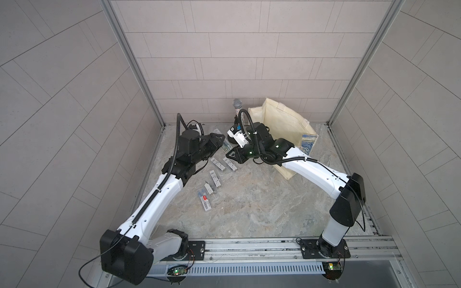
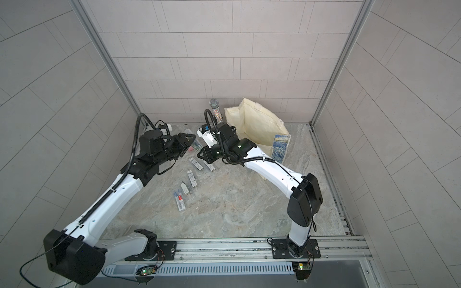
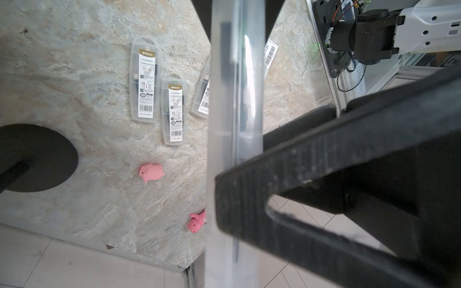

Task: Put the compass set into the canvas bag
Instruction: Place the compass set in the canvas bag.

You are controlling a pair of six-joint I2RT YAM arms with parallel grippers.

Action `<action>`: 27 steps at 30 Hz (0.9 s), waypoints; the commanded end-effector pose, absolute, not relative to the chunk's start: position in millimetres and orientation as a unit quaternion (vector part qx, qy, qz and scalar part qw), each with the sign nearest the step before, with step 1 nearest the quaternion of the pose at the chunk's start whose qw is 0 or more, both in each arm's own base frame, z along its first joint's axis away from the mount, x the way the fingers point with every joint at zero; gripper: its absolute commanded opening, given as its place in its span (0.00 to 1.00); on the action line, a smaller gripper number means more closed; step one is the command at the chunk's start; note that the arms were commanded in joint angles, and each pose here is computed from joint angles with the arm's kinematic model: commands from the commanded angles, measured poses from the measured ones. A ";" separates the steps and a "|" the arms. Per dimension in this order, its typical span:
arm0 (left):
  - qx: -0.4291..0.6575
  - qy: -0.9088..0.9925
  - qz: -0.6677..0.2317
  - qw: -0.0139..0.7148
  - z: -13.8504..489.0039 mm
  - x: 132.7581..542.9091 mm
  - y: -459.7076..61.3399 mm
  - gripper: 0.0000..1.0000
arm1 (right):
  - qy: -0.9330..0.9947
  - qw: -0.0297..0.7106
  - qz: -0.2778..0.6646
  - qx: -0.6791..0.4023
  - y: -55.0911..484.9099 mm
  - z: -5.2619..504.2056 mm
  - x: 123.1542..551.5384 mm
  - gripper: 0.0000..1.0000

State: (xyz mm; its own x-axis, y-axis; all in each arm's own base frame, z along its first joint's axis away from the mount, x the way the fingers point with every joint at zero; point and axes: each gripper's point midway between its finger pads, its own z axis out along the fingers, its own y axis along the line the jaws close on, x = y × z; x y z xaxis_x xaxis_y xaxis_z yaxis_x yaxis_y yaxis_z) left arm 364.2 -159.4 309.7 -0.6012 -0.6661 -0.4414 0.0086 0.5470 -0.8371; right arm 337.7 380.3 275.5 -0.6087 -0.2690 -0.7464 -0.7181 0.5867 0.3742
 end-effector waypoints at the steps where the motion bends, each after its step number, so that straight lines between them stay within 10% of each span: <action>1: -0.189 0.783 -0.408 0.430 330.7 358.6 -150.4 0.65 | 0.826 0.351 0.325 -0.298 366.8 293.9 341.8 0.00; 27: 0.007 0.856 -0.340 0.390 284.7 328.3 -165.1 0.70 | 0.853 0.463 0.148 -0.190 184.4 393.3 416.3 0.00</action>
